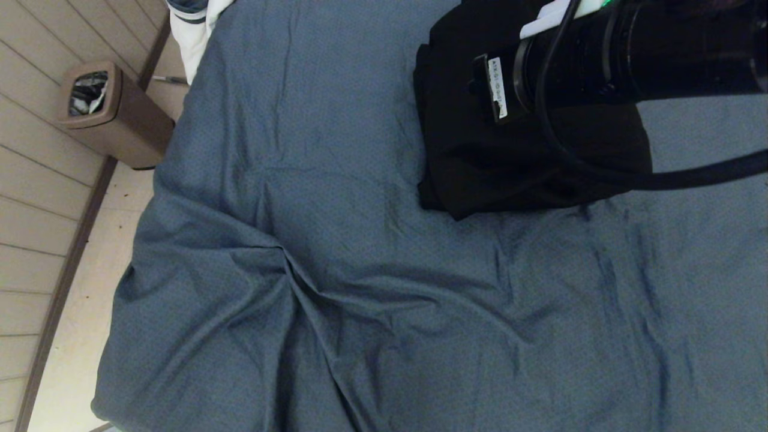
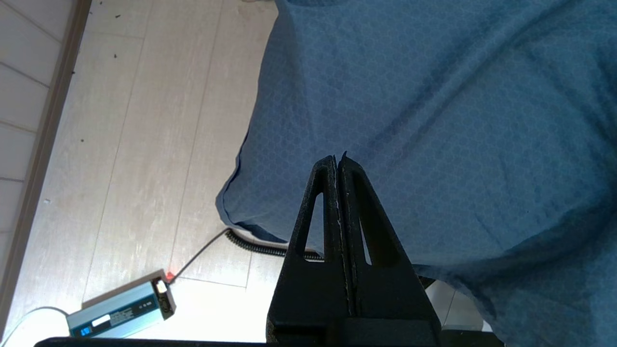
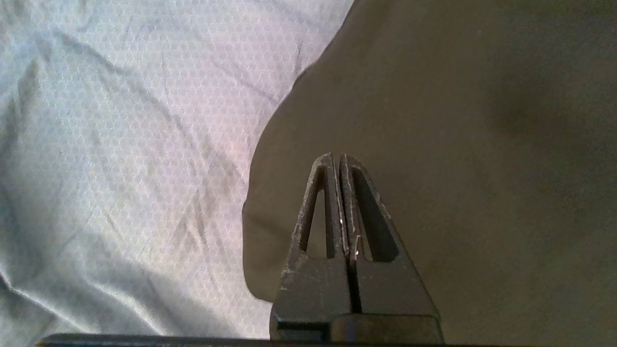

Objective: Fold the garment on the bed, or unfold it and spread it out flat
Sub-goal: Unfold the black sweatshirt

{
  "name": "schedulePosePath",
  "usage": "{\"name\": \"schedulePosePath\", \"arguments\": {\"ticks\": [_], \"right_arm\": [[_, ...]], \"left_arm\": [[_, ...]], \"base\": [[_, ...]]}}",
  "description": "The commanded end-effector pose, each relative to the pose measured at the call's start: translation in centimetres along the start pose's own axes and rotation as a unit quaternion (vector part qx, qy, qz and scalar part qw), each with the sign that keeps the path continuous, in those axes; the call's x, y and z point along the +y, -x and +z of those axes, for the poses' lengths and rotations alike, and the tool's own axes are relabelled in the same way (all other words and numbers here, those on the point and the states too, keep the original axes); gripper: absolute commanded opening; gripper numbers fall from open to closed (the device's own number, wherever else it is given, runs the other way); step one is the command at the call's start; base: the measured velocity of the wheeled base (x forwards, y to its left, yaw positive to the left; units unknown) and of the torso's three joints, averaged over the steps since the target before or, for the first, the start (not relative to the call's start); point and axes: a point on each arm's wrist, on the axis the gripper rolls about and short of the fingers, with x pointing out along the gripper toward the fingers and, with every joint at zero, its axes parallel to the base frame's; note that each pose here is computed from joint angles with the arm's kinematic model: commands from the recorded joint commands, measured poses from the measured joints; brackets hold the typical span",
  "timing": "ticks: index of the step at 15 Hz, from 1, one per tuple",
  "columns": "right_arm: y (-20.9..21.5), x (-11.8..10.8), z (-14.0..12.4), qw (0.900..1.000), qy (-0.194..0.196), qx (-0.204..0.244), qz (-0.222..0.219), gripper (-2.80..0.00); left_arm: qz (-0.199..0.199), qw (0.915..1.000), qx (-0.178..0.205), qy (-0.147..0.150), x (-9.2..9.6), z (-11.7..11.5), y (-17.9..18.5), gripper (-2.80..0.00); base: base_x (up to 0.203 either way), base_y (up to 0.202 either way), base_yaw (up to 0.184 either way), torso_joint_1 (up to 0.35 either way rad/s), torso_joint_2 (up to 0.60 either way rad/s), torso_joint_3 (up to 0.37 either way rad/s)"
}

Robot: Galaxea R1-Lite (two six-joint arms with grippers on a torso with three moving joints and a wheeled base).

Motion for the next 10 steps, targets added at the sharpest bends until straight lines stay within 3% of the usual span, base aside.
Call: {"name": "schedulePosePath", "arguments": {"ticks": [1,10], "right_arm": [[0.09,-0.04,0.02,1.0,0.001,0.0,-0.003,-2.8],[-0.01,-0.1,0.09,1.0,0.004,-0.005,-0.014,-2.8]], "left_arm": [[0.001,1.0,0.001,0.0,0.0,-0.01,-0.01,-2.8],[0.0,1.0,0.001,0.0,0.0,0.01,-0.01,-2.8]], "base": [[0.0,0.0,0.0,0.0,0.0,0.0],[0.0,0.0,0.0,0.0,0.0,0.0]]}}
